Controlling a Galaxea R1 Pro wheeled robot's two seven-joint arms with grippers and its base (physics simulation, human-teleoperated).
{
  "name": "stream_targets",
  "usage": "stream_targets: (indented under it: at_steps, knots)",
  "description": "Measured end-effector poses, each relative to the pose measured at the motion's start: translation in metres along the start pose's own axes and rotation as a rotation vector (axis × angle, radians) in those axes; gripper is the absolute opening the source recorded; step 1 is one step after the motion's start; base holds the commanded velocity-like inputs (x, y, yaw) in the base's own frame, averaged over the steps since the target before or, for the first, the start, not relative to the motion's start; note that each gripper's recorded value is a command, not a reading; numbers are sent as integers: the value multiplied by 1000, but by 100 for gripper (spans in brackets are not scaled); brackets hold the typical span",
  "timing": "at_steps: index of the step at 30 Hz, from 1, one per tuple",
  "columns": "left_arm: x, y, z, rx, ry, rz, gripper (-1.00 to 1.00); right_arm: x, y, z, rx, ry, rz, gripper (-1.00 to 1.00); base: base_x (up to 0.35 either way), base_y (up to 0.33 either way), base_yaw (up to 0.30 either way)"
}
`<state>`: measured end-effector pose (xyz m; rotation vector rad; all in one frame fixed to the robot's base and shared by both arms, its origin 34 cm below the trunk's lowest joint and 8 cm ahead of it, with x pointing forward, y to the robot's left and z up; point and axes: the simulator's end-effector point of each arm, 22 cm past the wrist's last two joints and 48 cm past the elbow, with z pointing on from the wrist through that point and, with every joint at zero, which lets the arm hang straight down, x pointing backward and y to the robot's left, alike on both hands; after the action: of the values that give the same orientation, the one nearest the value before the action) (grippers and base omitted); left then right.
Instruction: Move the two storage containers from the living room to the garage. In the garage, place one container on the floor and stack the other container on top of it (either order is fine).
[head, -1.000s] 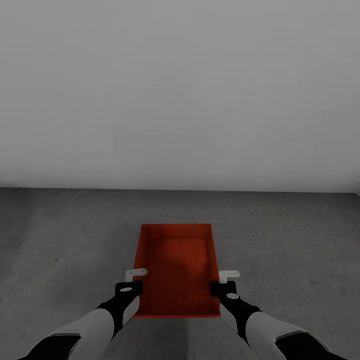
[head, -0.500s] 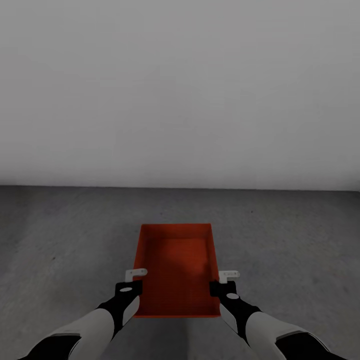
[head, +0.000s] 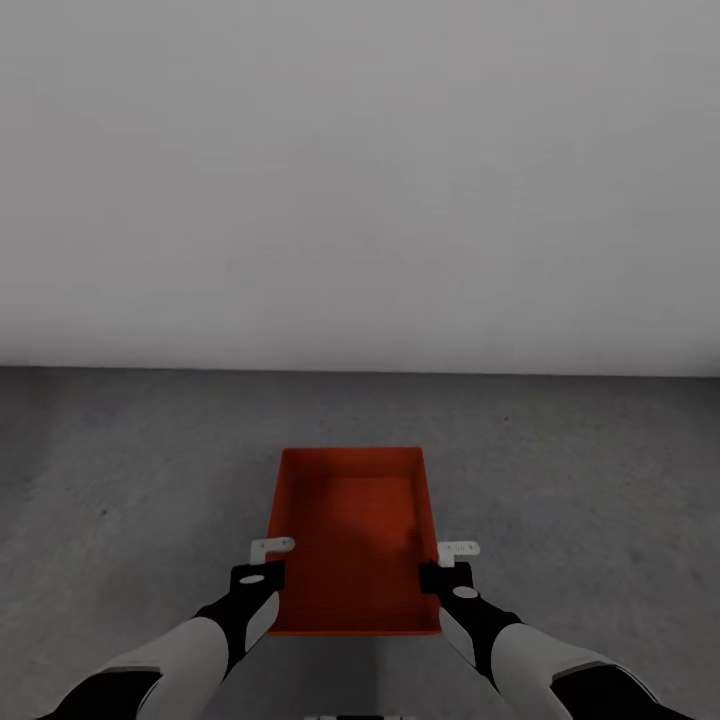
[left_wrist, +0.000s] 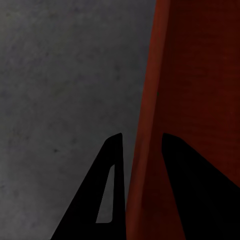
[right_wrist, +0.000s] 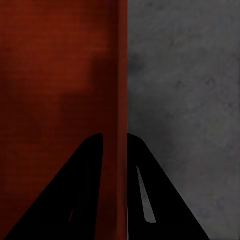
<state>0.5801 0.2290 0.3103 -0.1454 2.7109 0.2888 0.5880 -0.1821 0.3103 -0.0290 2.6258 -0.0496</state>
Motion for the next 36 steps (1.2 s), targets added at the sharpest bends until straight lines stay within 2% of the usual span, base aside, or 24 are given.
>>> stream_targets:
  at_steps: [6,22,29,36]
  knots:
    - [6,-2,10,0,-1,0,-100,7,0,10,0,-1,0,-100,0,0,0]
    - [6,-3,10,-1,-3,0,-100,7,0,10,-1,-3,0,-100,0,0,0]
    - [14,-6,22,-1,-2,-1,-100,16,-1,22,-2,-3,0,-100,0,0,0]
    - [13,-6,22,-2,-5,-2,-100,15,-1,22,-2,-5,0,-100,0,0,0]
